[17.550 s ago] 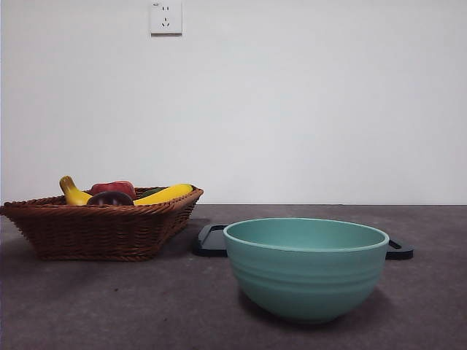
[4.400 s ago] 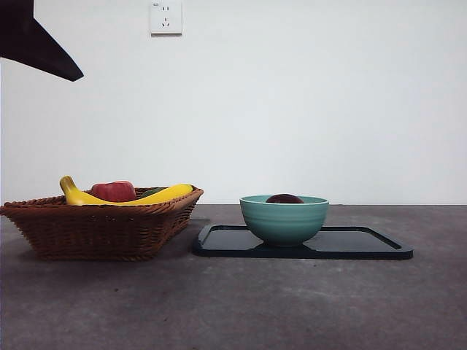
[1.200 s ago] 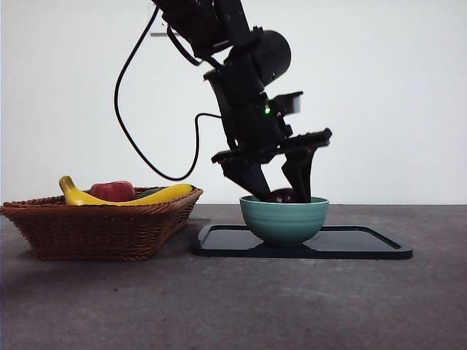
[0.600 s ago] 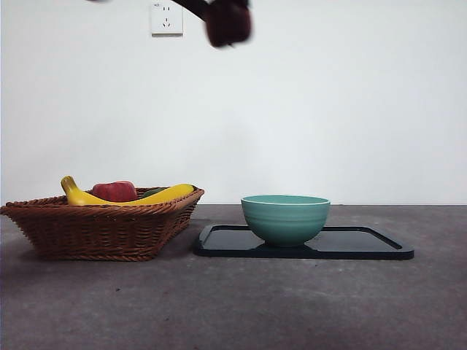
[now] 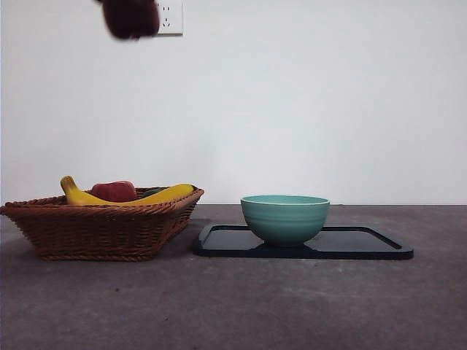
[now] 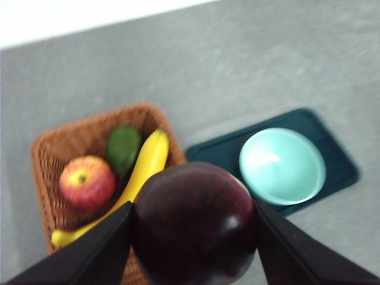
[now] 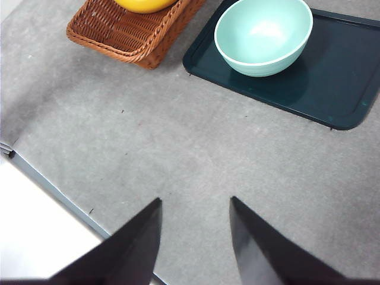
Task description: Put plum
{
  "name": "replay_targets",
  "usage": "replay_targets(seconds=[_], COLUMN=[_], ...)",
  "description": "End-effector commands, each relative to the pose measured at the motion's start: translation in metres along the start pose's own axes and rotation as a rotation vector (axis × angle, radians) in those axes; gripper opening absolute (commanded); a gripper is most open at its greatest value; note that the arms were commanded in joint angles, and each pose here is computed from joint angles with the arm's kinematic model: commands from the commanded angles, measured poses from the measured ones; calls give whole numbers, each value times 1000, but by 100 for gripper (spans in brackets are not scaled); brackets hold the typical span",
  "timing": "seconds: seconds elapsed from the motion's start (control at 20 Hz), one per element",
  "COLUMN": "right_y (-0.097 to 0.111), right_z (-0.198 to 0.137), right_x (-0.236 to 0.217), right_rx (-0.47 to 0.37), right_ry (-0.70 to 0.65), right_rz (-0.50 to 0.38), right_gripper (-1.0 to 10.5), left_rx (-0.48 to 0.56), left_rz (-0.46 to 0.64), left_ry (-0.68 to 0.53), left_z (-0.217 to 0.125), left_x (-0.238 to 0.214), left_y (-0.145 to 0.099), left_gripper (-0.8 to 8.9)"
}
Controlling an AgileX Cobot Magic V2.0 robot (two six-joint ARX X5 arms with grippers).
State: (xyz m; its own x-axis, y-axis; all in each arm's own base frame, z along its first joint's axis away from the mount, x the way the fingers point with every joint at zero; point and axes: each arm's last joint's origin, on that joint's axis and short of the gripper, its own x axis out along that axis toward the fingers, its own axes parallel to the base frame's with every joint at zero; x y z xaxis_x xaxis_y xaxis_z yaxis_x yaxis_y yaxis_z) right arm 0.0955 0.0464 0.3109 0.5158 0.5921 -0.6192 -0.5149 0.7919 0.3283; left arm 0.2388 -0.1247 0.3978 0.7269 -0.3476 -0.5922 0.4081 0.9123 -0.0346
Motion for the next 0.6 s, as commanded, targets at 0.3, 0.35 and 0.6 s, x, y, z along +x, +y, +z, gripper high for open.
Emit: replay_targets(seconds=[0.3, 0.35, 0.6], right_y=[1, 1, 1], right_z=[2, 2, 2], right_x=[0, 0, 0], right_rx=[-23, -23, -23], right_ry=[-7, -7, -7], right_rz=[6, 7, 7], right_gripper=[183, 183, 183], left_rx=[-12, 0, 25], left_rz=[41, 45, 68], left_ry=[-4, 2, 88], left_z=[-69, -79, -106], left_x=[68, 78, 120], left_y=[15, 17, 27], left_gripper=[247, 247, 247])
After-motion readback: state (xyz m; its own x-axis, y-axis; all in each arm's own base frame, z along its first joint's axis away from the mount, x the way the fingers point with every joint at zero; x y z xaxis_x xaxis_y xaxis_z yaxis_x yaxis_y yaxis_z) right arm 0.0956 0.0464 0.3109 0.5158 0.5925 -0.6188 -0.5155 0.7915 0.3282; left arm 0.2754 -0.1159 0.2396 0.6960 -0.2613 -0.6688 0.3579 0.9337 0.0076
